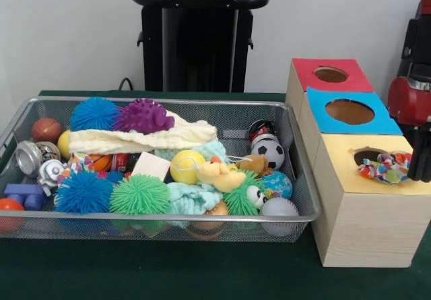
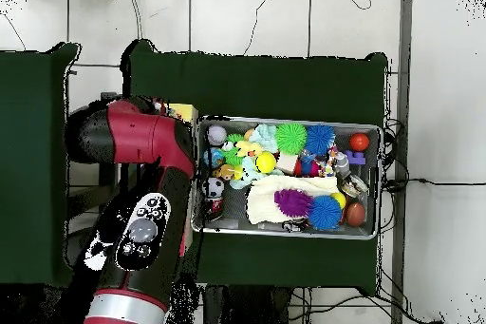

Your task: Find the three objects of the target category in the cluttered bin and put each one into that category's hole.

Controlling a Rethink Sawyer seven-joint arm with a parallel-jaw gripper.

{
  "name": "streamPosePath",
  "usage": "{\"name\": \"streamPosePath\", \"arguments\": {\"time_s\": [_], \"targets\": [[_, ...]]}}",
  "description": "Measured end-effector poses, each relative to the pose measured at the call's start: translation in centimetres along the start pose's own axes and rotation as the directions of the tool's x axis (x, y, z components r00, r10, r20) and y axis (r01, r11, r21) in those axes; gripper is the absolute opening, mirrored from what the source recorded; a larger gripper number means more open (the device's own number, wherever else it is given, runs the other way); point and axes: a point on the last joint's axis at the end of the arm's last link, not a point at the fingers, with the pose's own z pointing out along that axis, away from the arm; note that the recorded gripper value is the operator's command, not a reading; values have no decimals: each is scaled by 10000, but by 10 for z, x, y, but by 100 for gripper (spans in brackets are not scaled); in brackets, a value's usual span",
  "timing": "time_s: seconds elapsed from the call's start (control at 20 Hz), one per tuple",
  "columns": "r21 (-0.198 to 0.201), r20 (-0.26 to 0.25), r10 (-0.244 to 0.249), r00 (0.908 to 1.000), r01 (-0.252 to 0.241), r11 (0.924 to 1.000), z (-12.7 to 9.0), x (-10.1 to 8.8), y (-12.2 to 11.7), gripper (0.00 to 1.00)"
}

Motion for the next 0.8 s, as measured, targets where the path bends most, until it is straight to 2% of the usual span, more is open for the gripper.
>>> {"name": "streamPosePath", "arguments": {"time_s": [0.55, 0.8], "targets": [[361, -274, -241, 9993, 251, 9990, 19, 18, -2, 0], [435, -265, -270, 9993, 282, 9987, 19, 18, -4, 0]]}}
